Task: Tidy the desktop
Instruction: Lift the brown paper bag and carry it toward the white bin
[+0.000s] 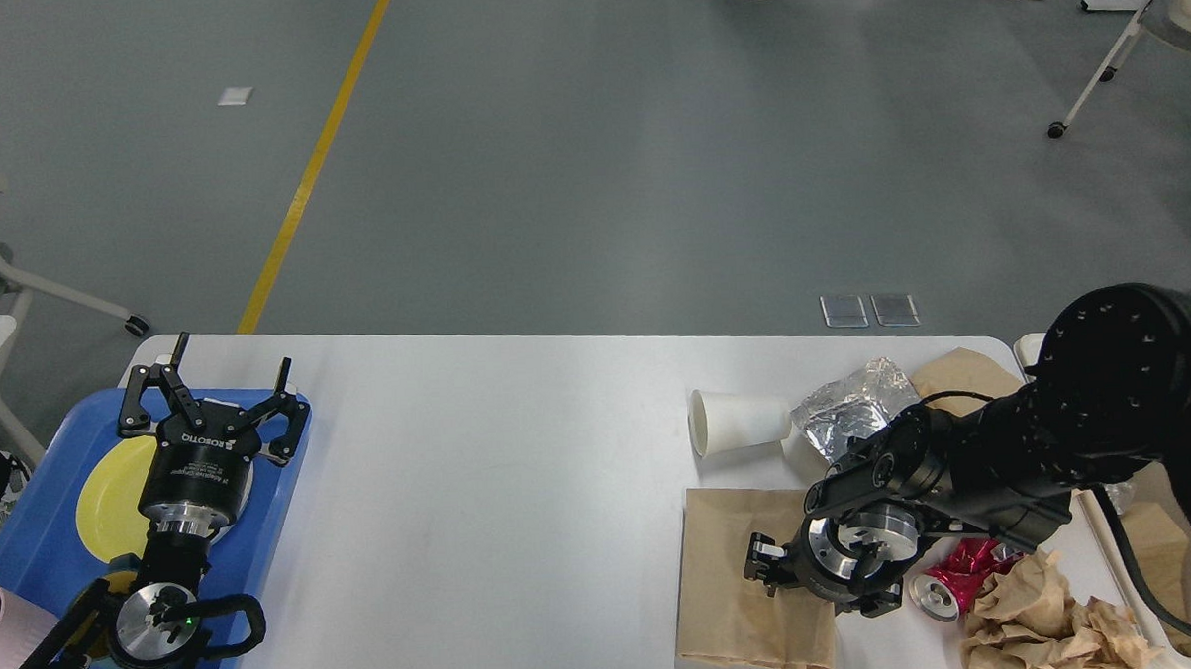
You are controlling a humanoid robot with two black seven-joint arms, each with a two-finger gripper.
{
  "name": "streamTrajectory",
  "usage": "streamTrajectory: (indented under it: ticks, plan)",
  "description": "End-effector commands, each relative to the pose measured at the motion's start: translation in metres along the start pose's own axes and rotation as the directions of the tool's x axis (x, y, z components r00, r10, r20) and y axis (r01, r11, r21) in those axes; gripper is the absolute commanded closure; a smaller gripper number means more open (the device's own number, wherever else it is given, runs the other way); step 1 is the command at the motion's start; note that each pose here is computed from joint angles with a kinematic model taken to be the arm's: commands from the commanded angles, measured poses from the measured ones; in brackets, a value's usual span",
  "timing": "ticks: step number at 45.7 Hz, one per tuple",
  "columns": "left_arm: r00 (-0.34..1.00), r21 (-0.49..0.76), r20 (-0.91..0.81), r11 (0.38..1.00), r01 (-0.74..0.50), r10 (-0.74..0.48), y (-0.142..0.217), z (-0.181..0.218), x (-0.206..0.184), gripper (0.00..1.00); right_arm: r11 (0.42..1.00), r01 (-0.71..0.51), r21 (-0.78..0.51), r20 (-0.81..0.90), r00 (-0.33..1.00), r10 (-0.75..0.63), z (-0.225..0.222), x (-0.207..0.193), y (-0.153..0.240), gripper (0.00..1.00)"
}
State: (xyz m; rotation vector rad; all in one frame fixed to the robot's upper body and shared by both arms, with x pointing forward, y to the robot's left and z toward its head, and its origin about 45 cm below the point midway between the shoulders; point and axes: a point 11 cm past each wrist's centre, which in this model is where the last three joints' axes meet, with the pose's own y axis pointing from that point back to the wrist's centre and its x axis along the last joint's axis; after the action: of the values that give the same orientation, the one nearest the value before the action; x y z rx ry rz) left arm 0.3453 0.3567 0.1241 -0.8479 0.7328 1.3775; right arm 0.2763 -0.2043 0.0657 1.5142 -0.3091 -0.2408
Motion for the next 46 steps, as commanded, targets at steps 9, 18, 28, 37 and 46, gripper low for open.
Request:
streamTrajectory:
  ticks: [9, 18, 28, 37, 46]
  plan:
    - [1.000, -0.001, 0.001, 1.000, 0.001, -0.001, 0.000, 0.000, 0.000, 0.04, 1.000, 0.008, -0.006, 0.010, 1.000, -0.008, -0.001, -0.006, -0.003, 1.00]
    - [1.000, -0.001, 0.001, 1.000, -0.001, 0.001, 0.000, 0.000, 0.000, 0.04, 1.000, 0.009, -0.009, 0.005, 1.000, -0.009, -0.002, -0.009, -0.003, 1.00]
    - [1.000, 0.000, 0.001, 1.000, 0.001, -0.001, 0.000, 0.000, 0.000, 0.04, 0.999, 0.048, 0.014, -0.026, 0.999, -0.048, -0.011, -0.016, 0.020, 1.00]
    - [1.000, 0.001, 0.001, 1.000, -0.001, 0.001, 0.000, 0.000, 0.000, 0.04, 0.999, 0.047, 0.018, -0.028, 0.999, -0.047, -0.008, -0.009, 0.074, 1.00]
    - [1.000, 0.000, 0.001, 1.000, 0.001, -0.001, 0.000, 0.000, 0.000, 0.04, 0.995, 0.101, 0.028, -0.048, 0.994, -0.099, 0.006, 0.011, 0.133, 1.00]
